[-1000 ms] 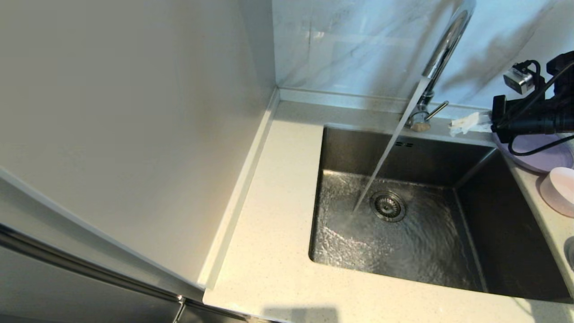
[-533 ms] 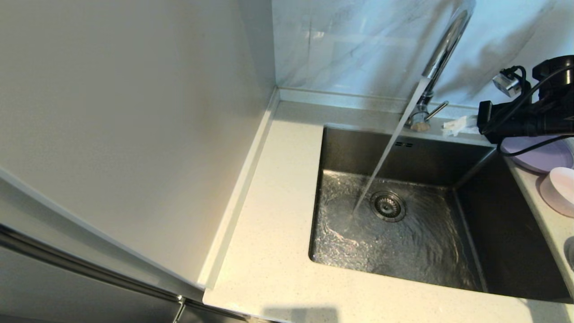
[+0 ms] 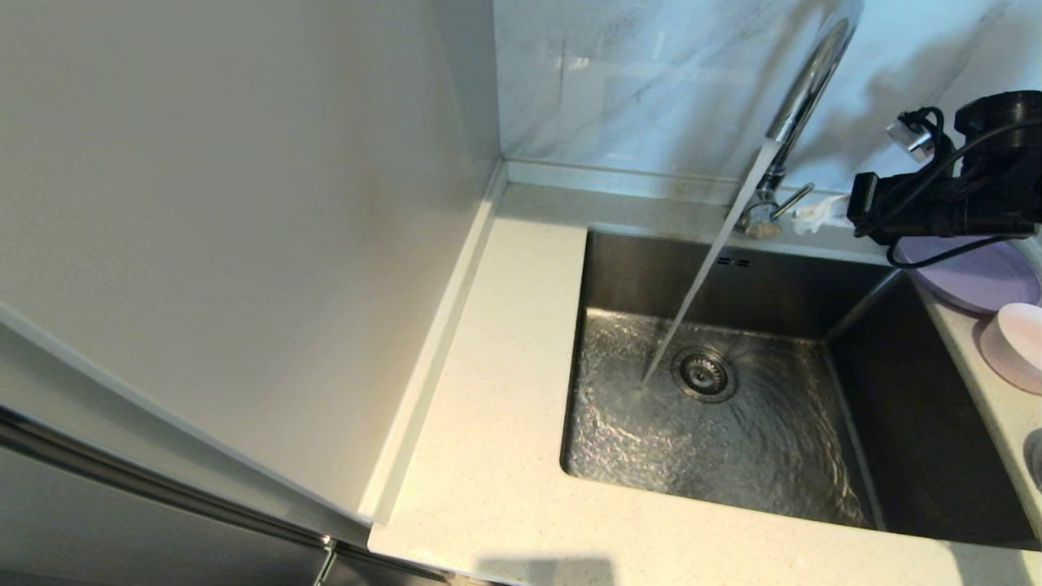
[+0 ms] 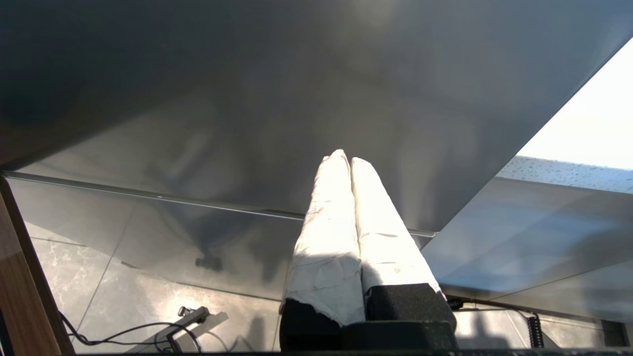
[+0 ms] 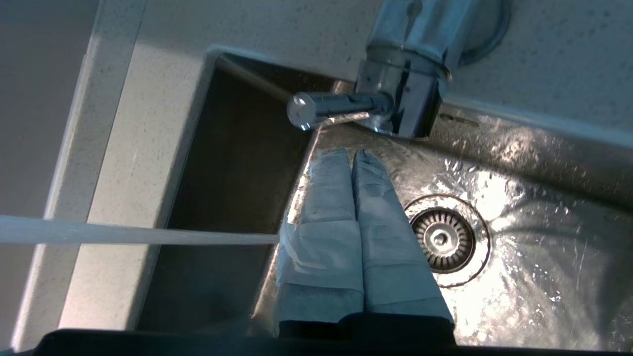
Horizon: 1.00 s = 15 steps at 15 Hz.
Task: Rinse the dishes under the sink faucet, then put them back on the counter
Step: Turn off the faucet
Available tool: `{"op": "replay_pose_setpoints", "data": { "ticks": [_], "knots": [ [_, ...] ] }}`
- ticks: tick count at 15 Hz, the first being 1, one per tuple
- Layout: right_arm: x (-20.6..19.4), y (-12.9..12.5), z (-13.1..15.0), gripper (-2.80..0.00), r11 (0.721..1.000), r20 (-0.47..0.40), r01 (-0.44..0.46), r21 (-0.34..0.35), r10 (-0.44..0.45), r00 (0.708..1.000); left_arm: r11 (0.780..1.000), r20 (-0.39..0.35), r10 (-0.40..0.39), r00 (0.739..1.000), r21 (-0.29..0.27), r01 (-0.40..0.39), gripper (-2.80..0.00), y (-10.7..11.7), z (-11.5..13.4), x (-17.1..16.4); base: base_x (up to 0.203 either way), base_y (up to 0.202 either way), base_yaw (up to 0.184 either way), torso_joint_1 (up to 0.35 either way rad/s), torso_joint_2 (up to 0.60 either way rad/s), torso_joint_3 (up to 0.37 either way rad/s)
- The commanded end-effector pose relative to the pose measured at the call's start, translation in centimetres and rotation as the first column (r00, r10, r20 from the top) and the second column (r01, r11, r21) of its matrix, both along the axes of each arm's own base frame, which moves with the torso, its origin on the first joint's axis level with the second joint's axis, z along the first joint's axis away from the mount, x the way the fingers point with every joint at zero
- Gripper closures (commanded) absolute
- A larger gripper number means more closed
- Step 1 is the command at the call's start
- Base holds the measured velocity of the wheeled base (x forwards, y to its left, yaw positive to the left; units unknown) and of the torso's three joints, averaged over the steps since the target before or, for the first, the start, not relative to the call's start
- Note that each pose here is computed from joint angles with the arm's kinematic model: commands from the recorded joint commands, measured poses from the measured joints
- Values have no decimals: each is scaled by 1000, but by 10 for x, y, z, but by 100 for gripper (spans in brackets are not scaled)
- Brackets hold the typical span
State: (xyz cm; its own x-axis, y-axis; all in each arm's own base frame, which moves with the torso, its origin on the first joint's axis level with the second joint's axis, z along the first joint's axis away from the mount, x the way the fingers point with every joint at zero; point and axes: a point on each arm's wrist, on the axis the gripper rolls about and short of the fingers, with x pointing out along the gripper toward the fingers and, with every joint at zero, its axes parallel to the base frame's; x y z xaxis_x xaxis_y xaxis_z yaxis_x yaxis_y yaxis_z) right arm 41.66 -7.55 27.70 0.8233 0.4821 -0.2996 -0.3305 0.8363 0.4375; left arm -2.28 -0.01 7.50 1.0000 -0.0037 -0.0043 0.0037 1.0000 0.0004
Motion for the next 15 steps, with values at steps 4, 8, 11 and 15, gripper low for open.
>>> {"op": "replay_pose_setpoints", "data": {
  "ticks": [4, 8, 11, 15],
  "knots": [
    [5, 4, 1, 0, 1000, 38, 19, -19, -18, 999, 1000, 0, 1, 1000, 0, -1, 0, 0, 0, 0, 0, 0, 0, 0, 0, 0],
    [6, 6, 7, 0, 998, 83, 48, -39, -45, 996, 1000, 0, 1, 1000, 0, -1, 0, 0, 0, 0, 0, 0, 0, 0, 0, 0],
    [7, 9, 11, 0, 995, 119, 79, -55, -72, 990, 1000, 0, 1, 1000, 0, -1, 0, 0, 0, 0, 0, 0, 0, 0, 0, 0],
    [11, 7, 24, 0, 984, 254, 156, -81, -131, 958, 1000, 0, 1, 1000, 0, -1, 0, 0, 0, 0, 0, 0, 0, 0, 0, 0]
  ]
}}
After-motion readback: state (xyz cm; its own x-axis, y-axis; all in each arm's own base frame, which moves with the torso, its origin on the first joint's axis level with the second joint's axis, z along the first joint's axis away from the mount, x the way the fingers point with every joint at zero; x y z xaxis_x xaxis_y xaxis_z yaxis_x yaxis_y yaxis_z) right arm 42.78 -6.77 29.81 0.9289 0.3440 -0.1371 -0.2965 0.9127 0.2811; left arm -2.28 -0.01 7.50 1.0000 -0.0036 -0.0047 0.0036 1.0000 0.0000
